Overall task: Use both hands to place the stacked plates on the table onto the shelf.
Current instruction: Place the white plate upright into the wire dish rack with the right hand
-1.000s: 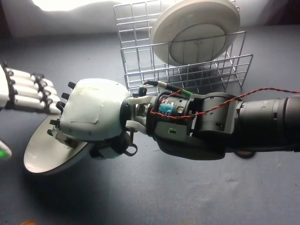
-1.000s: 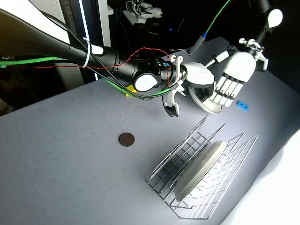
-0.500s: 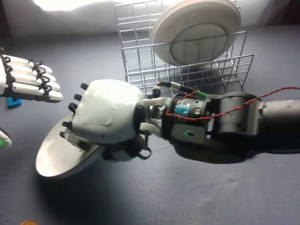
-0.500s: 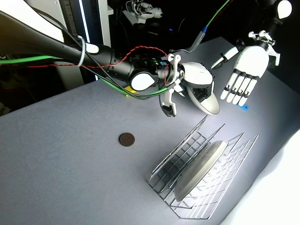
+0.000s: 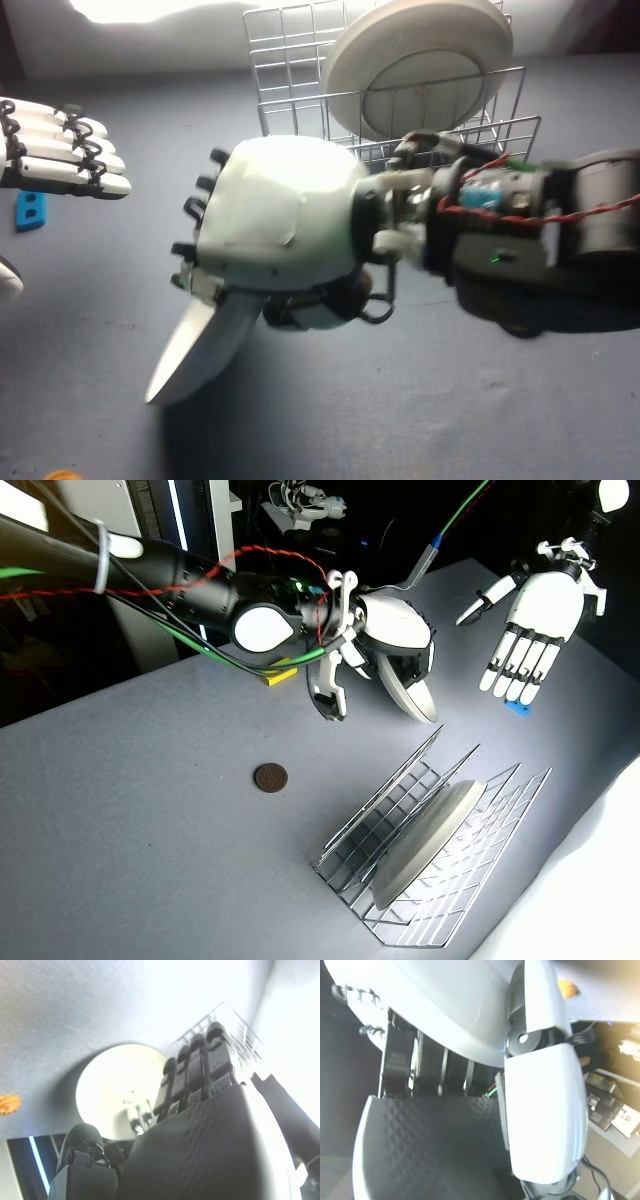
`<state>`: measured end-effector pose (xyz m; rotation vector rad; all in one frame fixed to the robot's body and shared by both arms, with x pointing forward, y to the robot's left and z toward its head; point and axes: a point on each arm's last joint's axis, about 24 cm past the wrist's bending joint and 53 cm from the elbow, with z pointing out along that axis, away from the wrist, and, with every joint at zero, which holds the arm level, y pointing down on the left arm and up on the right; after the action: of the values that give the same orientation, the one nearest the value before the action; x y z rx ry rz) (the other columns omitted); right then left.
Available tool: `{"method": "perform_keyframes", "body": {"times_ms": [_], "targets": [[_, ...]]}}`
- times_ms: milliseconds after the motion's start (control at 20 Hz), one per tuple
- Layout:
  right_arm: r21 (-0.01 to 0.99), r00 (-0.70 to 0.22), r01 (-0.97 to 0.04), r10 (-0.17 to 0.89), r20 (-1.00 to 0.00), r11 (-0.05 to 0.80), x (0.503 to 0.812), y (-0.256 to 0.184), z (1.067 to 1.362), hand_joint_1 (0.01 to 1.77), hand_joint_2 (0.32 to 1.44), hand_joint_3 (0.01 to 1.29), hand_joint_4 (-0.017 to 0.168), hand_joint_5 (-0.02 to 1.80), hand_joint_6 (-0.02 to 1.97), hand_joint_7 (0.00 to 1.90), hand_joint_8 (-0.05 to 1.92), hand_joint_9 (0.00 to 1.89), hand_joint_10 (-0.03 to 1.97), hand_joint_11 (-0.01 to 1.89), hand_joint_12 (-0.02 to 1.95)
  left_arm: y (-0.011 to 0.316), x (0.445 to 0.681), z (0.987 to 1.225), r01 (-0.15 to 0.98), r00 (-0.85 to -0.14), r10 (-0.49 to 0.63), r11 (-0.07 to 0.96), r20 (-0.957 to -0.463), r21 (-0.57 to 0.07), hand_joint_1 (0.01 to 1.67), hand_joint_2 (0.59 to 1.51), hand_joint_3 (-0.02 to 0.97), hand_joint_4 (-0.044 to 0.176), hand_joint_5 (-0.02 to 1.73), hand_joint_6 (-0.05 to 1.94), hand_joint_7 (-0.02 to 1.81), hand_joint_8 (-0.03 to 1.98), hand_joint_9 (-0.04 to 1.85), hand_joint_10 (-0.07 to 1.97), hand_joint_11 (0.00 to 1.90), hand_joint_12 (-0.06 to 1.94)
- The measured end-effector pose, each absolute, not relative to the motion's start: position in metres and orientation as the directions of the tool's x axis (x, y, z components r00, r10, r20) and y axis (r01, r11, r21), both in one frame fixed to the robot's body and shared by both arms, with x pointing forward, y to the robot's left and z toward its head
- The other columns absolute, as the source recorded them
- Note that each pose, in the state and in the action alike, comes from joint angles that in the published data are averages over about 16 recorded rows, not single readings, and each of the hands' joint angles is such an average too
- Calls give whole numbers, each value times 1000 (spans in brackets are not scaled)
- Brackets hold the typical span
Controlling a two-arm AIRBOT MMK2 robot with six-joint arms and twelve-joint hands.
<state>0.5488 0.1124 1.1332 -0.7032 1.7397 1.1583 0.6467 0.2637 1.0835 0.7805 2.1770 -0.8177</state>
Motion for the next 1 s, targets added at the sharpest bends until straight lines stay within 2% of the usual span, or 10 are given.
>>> {"method": "perform_keyframes", "body": {"times_ms": [250,600,1000], "targets": [[443,-466,-784,59,-883,435,556,86,1163,1290,961,13,8,1008,795,1096,690,1096,825,954,1141,264,648,1084,710,-593,287,627,-753,-320,22,1106,14,-3,20,19,19,9,18,18,16,10],[551,-534,-685,186,-825,477,580,49,1211,1308,960,13,4,1014,837,1084,709,1085,902,956,1137,263,648,1084,706,-597,282,630,-751,-325,23,1108,14,-3,21,18,18,9,15,18,16,10],[705,-594,-583,380,-709,403,609,20,1269,1330,959,13,-2,1004,843,1064,747,1075,953,966,1137,260,648,1087,706,-599,277,626,-751,-331,23,1106,14,-3,22,18,17,9,17,18,17,9]]}}
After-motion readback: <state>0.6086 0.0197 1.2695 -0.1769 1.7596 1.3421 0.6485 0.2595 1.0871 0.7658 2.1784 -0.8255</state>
